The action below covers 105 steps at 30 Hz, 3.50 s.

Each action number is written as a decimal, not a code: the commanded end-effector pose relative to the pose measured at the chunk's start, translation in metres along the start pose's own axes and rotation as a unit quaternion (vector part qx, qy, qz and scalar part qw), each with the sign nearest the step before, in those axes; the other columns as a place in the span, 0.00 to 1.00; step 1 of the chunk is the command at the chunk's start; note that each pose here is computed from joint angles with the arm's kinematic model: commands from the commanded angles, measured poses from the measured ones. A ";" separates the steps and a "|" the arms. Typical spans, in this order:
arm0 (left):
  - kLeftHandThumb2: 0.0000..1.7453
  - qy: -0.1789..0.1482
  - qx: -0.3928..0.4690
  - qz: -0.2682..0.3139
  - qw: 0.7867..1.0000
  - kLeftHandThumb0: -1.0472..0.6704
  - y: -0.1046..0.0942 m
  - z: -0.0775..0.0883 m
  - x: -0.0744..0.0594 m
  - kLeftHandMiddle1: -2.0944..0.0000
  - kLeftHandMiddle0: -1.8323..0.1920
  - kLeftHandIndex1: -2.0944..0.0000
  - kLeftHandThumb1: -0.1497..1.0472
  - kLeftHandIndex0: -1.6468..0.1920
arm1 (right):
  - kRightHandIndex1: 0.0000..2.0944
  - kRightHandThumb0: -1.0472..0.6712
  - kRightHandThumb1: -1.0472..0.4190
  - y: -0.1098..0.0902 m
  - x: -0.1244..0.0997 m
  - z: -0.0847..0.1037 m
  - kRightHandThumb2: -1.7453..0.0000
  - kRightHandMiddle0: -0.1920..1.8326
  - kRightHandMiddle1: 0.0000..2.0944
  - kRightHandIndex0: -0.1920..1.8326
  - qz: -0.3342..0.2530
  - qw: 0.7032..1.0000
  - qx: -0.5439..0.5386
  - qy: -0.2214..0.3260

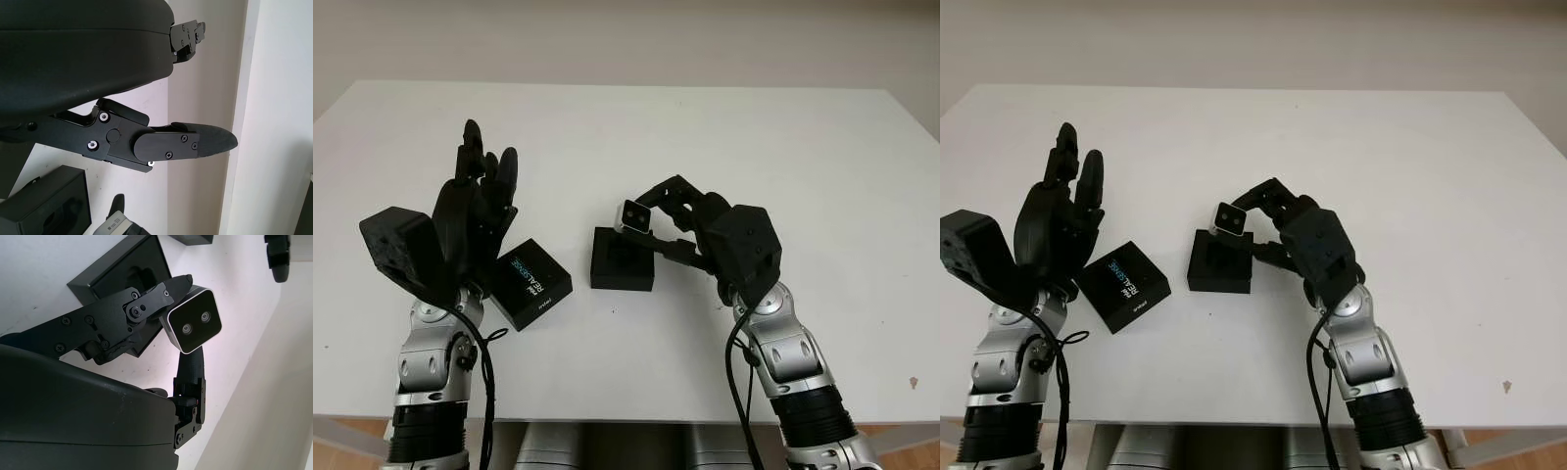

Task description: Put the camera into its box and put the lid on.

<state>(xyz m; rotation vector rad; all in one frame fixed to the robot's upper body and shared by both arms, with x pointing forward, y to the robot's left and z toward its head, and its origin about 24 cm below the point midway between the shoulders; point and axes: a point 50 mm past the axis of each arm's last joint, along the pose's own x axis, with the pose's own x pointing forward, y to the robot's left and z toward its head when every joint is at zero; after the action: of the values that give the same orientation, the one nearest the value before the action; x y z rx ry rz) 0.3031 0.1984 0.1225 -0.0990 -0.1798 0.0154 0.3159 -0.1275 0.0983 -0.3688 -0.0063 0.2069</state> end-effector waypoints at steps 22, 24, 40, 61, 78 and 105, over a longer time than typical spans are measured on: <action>0.21 -0.005 -0.004 -0.004 1.000 0.22 -0.004 0.007 0.002 1.00 1.00 1.00 1.00 1.00 | 0.03 0.40 0.09 0.011 0.013 -0.003 0.97 0.26 0.81 0.26 0.020 0.999 -0.026 -0.003; 0.22 -0.006 -0.003 -0.003 1.000 0.21 -0.004 0.007 0.002 1.00 1.00 1.00 1.00 1.00 | 0.03 0.40 0.09 0.013 0.013 -0.004 0.97 0.26 0.81 0.26 0.022 1.000 -0.021 -0.001; 0.21 -0.005 -0.003 -0.003 1.000 0.21 -0.005 0.008 0.001 1.00 1.00 1.00 1.00 1.00 | 0.03 0.38 0.09 0.014 0.012 -0.008 0.97 0.26 0.82 0.27 0.029 0.999 -0.030 0.000; 0.21 -0.008 -0.001 -0.006 1.000 0.21 -0.006 0.010 0.003 1.00 1.00 1.00 1.00 1.00 | 0.03 0.39 0.09 0.011 0.007 -0.014 0.97 0.26 0.81 0.28 0.041 0.997 -0.068 0.017; 0.21 -0.006 -0.001 -0.006 1.000 0.21 -0.006 0.009 0.001 1.00 1.00 1.00 1.00 1.00 | 0.03 0.41 0.09 0.013 0.005 -0.014 0.97 0.25 0.81 0.28 0.031 0.994 -0.106 0.018; 0.22 -0.004 -0.003 -0.005 1.000 0.21 -0.008 0.009 0.001 1.00 1.00 1.00 1.00 1.00 | 0.04 0.41 0.08 0.010 0.002 -0.011 0.97 0.26 0.83 0.30 0.020 0.989 -0.140 0.034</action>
<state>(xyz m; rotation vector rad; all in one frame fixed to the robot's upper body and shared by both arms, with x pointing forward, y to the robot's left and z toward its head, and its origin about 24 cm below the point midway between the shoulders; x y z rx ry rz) 0.3025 0.1946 0.1250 -0.1055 -0.1612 0.0136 0.3183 -0.1164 0.0870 -0.6430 0.0221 0.2394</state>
